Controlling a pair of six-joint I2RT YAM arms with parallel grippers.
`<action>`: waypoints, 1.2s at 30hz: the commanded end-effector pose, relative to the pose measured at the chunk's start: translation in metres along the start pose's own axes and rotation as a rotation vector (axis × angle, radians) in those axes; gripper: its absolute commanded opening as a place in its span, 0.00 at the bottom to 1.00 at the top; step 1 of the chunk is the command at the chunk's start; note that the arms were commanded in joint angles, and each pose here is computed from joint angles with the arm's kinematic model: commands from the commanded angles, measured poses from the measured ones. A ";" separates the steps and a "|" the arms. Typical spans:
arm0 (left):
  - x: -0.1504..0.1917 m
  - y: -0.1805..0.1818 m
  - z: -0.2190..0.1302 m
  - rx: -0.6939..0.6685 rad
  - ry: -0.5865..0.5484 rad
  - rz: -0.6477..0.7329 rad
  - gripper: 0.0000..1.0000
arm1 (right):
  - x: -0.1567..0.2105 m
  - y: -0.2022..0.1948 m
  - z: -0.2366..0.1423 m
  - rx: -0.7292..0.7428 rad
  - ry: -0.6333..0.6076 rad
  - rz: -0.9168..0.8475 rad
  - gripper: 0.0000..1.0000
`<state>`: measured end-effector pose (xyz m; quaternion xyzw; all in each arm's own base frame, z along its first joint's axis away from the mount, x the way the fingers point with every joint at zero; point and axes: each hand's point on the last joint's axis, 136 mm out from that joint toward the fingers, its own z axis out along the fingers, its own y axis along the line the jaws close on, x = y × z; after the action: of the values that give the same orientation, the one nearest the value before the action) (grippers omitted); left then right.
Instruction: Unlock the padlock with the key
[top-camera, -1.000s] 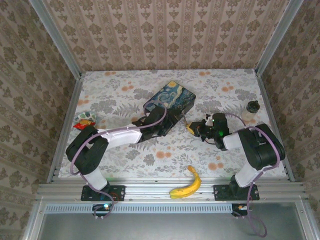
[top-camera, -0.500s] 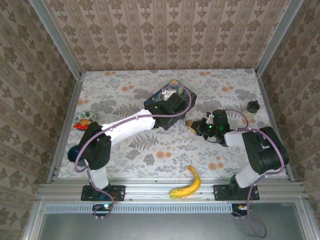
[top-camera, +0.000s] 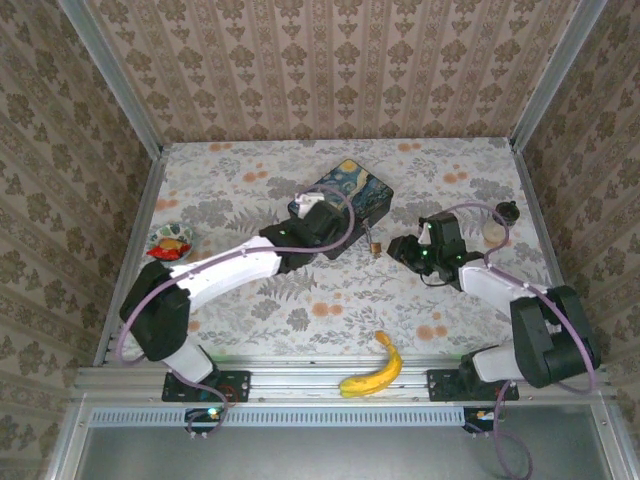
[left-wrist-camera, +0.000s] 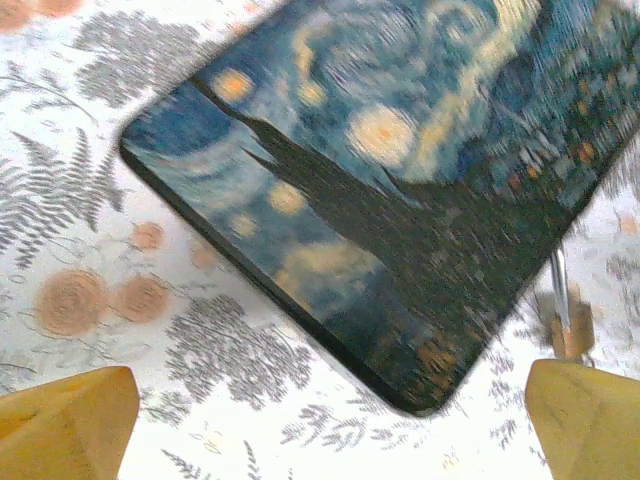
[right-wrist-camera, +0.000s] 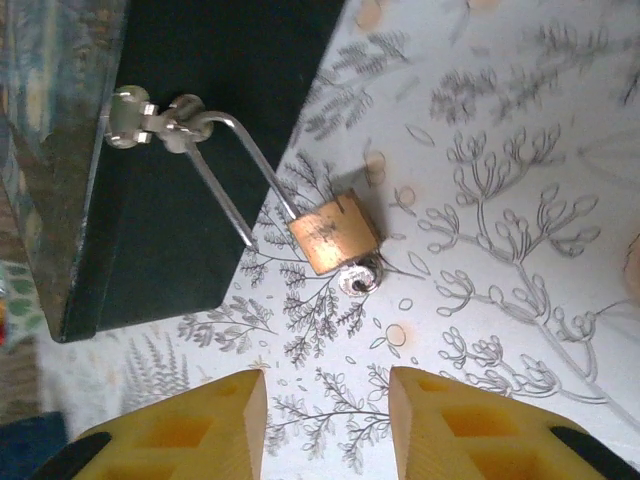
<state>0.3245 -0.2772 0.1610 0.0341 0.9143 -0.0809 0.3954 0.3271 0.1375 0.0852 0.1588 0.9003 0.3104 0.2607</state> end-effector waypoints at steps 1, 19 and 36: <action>-0.004 0.022 0.004 -0.017 -0.002 -0.015 1.00 | -0.001 -0.018 -0.011 0.189 -0.021 -0.178 0.41; -0.026 0.055 0.034 -0.068 -0.035 0.053 1.00 | 0.001 -0.009 0.030 0.386 0.024 -0.483 0.73; -0.016 0.054 0.075 -0.036 0.027 0.027 1.00 | 0.000 -0.002 0.047 0.388 0.087 -0.530 0.73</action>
<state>0.3891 -0.2291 0.1076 0.0308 0.9223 -0.0497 0.3821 0.3513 0.1532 0.0563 -0.0313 0.9597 0.0667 0.2714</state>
